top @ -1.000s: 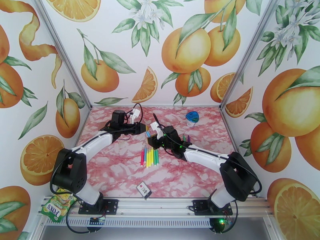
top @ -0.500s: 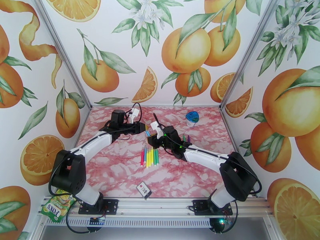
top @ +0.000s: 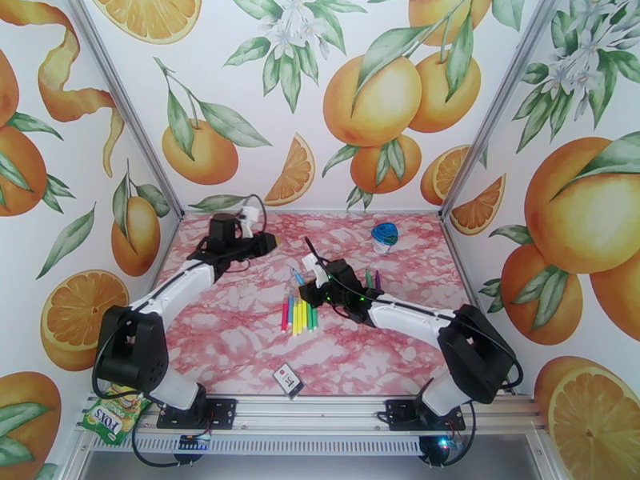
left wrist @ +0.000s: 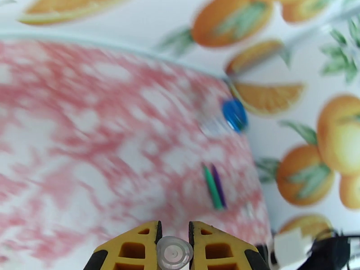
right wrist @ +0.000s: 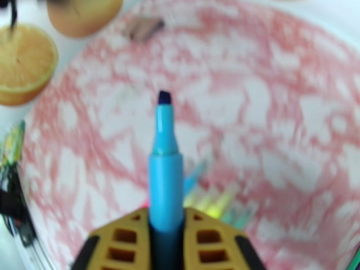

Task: Open the pen caps

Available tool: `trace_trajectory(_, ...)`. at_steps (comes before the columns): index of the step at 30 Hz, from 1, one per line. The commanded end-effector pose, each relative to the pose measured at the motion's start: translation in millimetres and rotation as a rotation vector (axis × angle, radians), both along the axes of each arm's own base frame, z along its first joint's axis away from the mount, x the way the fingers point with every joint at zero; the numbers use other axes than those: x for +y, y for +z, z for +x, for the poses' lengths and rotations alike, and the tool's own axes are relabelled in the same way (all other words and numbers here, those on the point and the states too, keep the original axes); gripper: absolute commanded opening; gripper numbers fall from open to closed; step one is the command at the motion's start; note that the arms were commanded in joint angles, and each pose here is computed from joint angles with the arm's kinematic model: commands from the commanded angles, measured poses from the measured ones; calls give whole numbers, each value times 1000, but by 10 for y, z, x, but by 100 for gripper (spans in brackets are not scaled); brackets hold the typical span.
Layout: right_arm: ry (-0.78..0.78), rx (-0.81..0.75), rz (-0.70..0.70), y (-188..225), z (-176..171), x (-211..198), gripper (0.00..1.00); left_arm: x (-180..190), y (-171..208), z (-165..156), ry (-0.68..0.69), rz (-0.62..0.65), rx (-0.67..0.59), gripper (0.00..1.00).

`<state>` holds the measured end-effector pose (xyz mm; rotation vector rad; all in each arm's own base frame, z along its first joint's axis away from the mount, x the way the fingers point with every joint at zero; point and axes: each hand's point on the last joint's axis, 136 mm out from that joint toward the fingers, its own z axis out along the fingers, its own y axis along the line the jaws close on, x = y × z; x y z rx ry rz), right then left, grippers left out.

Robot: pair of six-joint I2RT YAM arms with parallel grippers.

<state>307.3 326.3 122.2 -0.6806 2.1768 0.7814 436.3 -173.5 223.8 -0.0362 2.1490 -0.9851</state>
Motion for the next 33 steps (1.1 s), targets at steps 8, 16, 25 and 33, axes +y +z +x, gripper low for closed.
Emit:
trace_trajectory(8,-29,-43,-8,109,13,-52,0,11,231,41,17,38,-64,0)
trace_trajectory(16,-90,-102,11,261,86,-136,0,-45,67,-45,-63,89,-9,0)
trace_trajectory(25,-136,-141,33,361,129,-197,0,-72,-121,-116,-125,145,57,0)
trace_trajectory(33,-173,-175,43,446,177,-254,2,-94,-207,-216,-191,205,87,0)
